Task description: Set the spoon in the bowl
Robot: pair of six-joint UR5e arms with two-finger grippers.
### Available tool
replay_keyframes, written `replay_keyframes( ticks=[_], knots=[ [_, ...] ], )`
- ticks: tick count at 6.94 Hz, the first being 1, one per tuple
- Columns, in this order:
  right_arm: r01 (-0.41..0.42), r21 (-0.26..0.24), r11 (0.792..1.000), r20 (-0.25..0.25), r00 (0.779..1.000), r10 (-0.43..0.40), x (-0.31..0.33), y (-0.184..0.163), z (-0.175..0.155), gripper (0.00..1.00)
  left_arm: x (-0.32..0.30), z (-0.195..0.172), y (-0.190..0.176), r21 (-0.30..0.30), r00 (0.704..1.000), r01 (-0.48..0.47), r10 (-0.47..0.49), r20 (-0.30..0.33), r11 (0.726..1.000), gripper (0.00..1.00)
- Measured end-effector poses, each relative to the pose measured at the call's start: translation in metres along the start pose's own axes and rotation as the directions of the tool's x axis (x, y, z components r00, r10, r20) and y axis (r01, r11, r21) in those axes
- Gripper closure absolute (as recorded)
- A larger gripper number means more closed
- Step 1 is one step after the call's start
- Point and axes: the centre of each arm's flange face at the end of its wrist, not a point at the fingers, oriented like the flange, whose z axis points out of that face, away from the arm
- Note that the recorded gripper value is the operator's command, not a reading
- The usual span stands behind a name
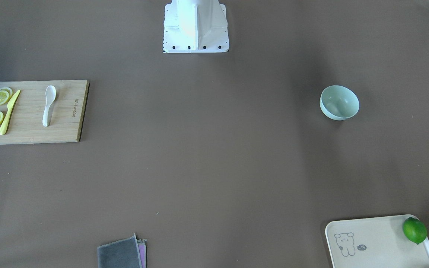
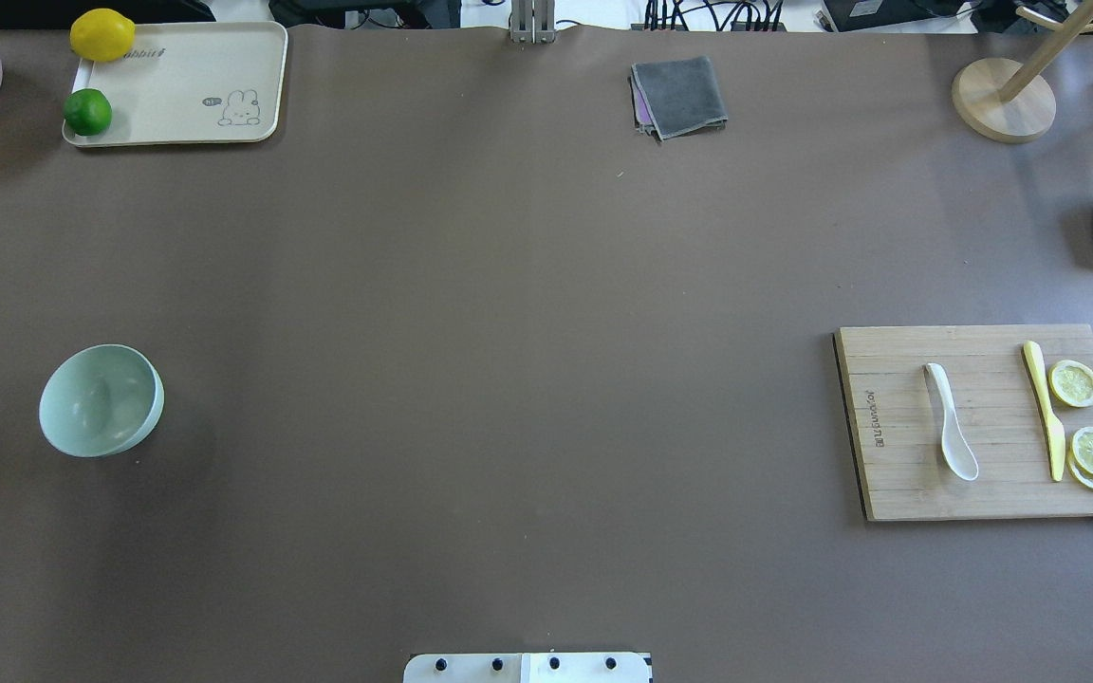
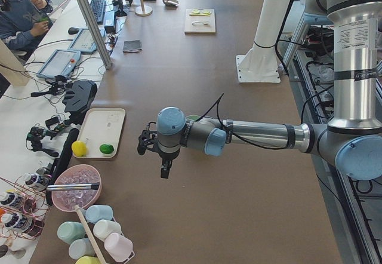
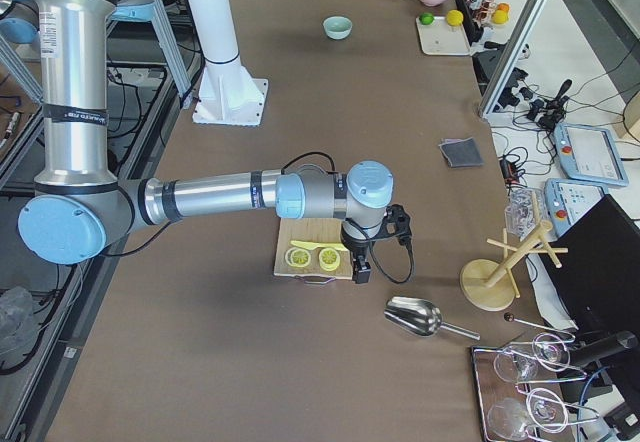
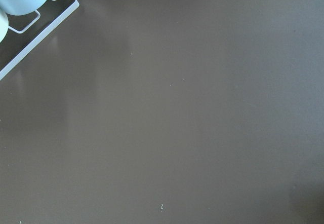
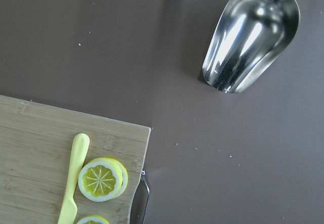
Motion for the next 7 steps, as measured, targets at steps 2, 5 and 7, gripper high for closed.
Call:
replay_keyframes(
  ticks=[2,5,7],
  knots=[
    [-0.009,-0.010,1.000,0.002,1.000,0.009,0.0042,0.0066,0.0049,0.00,0.0013,-0.0013,0.0008,0.026,1.000,-0.021,0.021,-0.004,0.999,0.02],
    [-0.007,-0.008,1.000,0.002,1.000,0.007,0.0031,0.0087,0.0035,0.00,-0.0006,-0.0001,0.0006,0.037,1.000,-0.028,0.028,0.000,0.999,0.02],
    [0.001,0.004,1.000,0.000,1.000,-0.001,-0.0017,0.0048,-0.0020,0.00,-0.0005,0.0006,-0.0026,0.038,1.000,-0.031,0.031,-0.003,0.999,0.02]
  ],
)
